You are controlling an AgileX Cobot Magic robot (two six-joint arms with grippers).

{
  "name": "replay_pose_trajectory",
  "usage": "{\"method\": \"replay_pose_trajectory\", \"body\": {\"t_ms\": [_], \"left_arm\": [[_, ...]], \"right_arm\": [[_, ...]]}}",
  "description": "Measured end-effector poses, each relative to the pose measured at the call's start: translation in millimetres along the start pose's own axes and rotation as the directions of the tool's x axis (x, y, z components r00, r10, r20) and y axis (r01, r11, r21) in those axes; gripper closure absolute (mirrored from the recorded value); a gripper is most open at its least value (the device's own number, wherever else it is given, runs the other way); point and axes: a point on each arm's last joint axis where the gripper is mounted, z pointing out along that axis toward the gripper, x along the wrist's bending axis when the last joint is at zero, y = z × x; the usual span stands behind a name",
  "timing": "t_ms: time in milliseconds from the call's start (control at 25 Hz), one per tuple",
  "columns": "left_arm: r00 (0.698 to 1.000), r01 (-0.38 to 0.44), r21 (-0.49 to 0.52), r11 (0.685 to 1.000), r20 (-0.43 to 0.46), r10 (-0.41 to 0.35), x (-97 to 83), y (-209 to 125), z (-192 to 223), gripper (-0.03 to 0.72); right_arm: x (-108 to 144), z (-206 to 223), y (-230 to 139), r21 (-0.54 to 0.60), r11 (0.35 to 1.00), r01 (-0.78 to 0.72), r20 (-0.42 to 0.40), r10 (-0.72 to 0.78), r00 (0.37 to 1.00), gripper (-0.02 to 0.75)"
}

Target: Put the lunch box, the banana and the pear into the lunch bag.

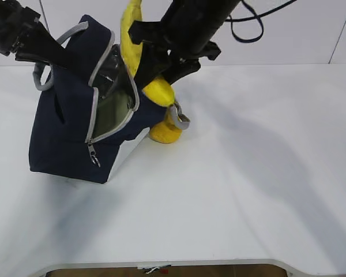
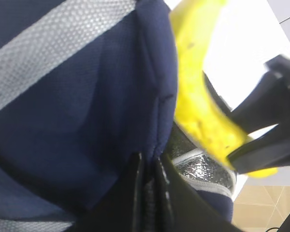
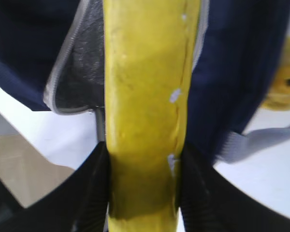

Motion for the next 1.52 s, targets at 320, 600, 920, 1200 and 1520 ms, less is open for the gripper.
{"method": "replay_pose_trajectory", "body": {"t_ms": [320, 600, 920, 1200, 1520], "left_arm": [[1.000, 0.002, 0.002, 1.000, 0.007, -0.002, -0.7, -0.2, 0.0, 0.676], [1.000, 0.003, -0.001, 1.000, 0.011, -0.003, -1.0, 0.1, 0.0, 0.676], [1.000, 0.004, -0.003, 1.000, 0.012, -0.004, -1.1, 0.3, 0.0, 0.676], [1.000, 0.006, -0.005, 1.000, 0.013, -0.006, -0.6, 0.3, -0.6, 0.676], [0.999, 0.038, -0.032, 0.999, -0.013, -0.039, 14.1, -1.7, -15.0, 0.676]], "right_arm": [[-8.9, 45.2, 1.2, 0.071, 0.994, -0.079, -0.156, 0.089, 0.984, 0.418], [-9.6, 57.9, 15.6, 0.042, 0.996, -0.084, -0.221, 0.091, 0.971, 0.418], [-13.9, 70.3, 25.4, 0.021, 0.996, -0.083, -0.244, 0.085, 0.966, 0.333], [-11.2, 62.3, 30.7, -0.016, 0.998, -0.054, -0.225, 0.049, 0.973, 0.155], [-7.3, 20.8, 35.8, -0.093, 0.993, 0.070, -0.014, -0.071, 0.997, 0.155]]}}
